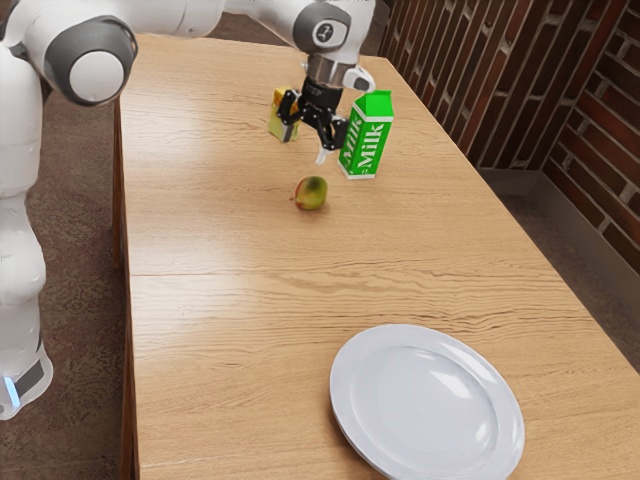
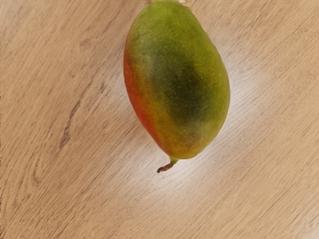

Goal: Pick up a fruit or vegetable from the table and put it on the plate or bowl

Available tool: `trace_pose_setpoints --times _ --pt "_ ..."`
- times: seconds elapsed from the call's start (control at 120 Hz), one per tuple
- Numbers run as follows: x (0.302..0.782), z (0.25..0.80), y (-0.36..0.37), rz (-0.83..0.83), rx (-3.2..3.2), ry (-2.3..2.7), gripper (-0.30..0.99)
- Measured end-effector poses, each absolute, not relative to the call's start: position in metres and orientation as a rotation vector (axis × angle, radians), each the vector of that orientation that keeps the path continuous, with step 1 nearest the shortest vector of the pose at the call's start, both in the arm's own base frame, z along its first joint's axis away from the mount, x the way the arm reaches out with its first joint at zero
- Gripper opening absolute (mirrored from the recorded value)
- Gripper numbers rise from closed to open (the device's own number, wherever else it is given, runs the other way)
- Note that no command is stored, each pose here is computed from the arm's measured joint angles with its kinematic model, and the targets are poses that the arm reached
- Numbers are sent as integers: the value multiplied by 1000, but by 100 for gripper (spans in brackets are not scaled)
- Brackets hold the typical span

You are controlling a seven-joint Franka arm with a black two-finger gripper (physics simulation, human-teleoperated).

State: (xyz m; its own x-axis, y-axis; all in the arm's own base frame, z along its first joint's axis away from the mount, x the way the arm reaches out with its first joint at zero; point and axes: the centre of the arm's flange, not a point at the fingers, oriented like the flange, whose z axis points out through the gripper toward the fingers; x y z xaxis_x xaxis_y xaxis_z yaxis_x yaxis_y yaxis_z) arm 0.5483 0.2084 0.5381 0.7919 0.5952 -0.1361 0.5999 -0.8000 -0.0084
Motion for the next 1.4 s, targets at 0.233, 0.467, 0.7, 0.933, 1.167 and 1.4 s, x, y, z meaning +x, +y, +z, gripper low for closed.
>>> trace_pose_setpoints --times 0.233,0.467,0.7,0.933,1.167,1.4 --pt "550 516 237 -216 2911 1035 69" --pt "562 499 224 -241 2920 976 69" --pt "565 479 222 -280 2901 959 69" --pt "577 470 245 -260 2897 970 69" --pt "589 440 241 -303 2891 930 69" --pt "597 421 236 -322 2888 909 69"
